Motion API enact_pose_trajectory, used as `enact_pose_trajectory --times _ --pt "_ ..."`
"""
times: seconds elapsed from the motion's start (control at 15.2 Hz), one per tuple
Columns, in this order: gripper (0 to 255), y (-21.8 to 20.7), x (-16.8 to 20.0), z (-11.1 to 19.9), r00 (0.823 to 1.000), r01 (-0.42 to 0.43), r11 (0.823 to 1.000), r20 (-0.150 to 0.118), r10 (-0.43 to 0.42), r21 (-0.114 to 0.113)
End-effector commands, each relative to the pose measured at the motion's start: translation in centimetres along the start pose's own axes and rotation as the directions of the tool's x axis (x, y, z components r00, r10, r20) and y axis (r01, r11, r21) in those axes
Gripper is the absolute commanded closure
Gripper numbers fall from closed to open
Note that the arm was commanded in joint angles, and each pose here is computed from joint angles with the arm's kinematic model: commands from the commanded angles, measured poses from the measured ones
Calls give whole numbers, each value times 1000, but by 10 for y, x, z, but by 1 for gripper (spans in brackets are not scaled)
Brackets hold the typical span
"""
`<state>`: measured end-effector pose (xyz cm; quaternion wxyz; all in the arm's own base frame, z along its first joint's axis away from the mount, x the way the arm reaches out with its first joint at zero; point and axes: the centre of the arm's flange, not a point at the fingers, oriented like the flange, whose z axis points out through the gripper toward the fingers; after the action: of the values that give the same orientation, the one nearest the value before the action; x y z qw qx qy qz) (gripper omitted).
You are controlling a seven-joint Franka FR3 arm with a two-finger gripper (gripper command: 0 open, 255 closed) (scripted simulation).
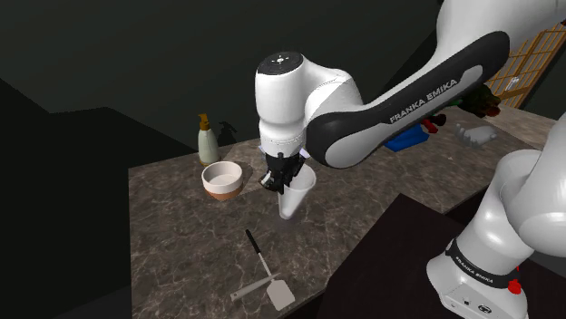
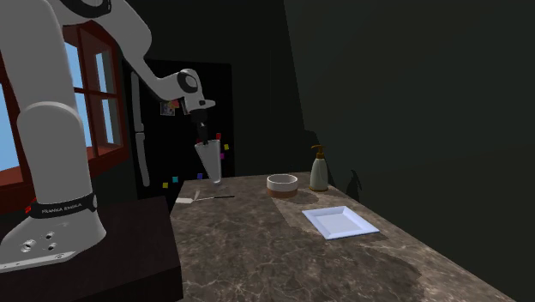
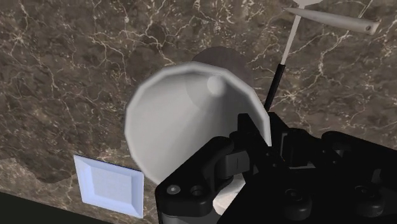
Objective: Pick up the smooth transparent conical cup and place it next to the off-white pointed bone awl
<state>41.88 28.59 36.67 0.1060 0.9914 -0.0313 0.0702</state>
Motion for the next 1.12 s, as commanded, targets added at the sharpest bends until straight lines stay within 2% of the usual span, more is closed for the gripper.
enact_pose_trajectory --times 0.0,1.06 --pt "255 -2 -1 10 1000 0 1000 -1 0 1" --pt "255 -19 -13 88 1000 0 1000 -1 0 1"
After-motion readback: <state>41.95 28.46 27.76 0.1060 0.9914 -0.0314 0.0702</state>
